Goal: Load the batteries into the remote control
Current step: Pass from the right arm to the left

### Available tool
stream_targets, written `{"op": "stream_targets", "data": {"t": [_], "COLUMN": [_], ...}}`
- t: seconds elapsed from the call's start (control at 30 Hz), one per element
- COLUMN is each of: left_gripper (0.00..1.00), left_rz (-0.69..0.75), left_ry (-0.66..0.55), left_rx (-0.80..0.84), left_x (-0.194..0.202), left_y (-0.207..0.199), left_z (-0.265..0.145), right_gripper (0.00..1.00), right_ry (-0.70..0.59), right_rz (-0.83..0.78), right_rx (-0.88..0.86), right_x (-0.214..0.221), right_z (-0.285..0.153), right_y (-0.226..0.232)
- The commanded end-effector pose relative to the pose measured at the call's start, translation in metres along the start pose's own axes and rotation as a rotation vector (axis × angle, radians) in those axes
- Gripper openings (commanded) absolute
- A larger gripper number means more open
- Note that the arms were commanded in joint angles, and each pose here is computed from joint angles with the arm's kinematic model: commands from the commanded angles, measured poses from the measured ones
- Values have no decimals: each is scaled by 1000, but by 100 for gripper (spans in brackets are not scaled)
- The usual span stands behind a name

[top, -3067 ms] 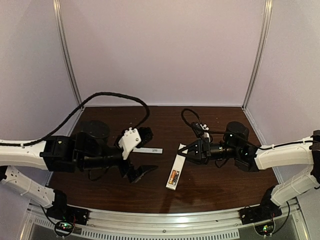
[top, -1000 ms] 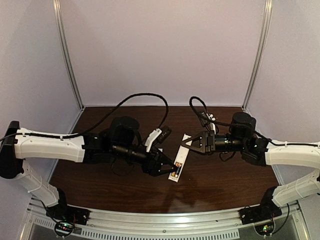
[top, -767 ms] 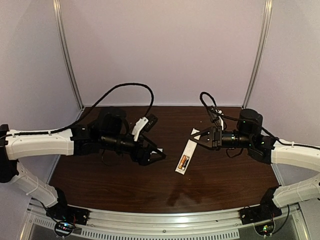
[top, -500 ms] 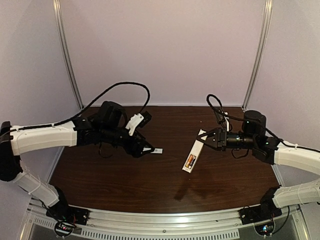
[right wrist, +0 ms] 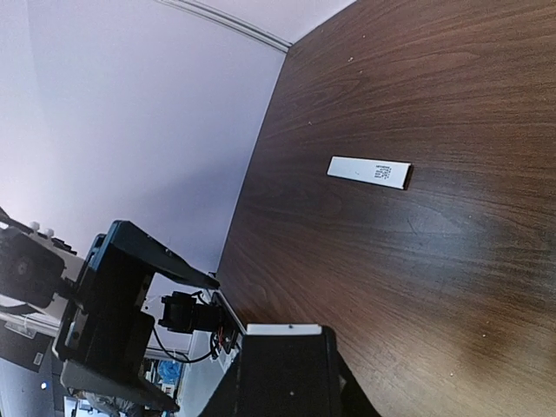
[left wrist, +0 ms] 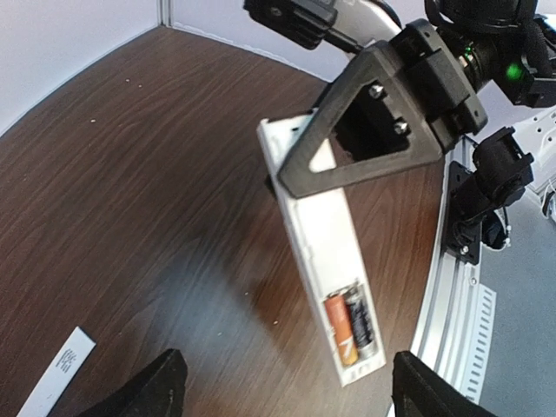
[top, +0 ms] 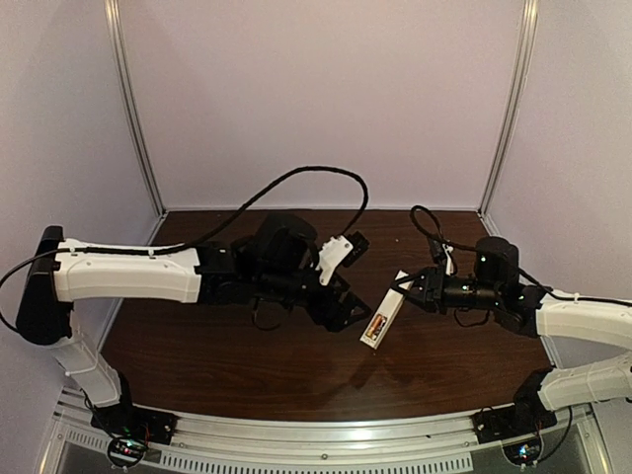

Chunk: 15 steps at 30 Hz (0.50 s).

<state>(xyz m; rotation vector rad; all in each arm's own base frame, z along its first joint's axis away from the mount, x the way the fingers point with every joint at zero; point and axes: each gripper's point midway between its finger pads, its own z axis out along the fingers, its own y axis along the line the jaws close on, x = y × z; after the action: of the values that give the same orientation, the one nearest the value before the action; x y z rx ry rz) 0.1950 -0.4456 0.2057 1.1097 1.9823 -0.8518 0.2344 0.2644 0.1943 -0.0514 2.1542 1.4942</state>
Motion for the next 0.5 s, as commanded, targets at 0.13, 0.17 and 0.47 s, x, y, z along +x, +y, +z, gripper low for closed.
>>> {"op": "stream_targets", "data": {"t": [0.13,0.17,0.47], "left_gripper": [78,77,68], "left_rz": [-81,-86,-92], "left_ry": [-49,-45,21], "left_rx": [-6,-3,-17], "left_x": [-29,-29,-22], "left_y": [-17,-17,-14], "left_z": [43,47,73], "right_gripper": [0,0,1], "right_ry": [-69,-69,-70], "right_rz": [8,7,4], "right_rx": [-12,-11,-15], "right_x": [-7,-7,-6], "right_z": [1,1,3], "right_y": [6,7,9]}}
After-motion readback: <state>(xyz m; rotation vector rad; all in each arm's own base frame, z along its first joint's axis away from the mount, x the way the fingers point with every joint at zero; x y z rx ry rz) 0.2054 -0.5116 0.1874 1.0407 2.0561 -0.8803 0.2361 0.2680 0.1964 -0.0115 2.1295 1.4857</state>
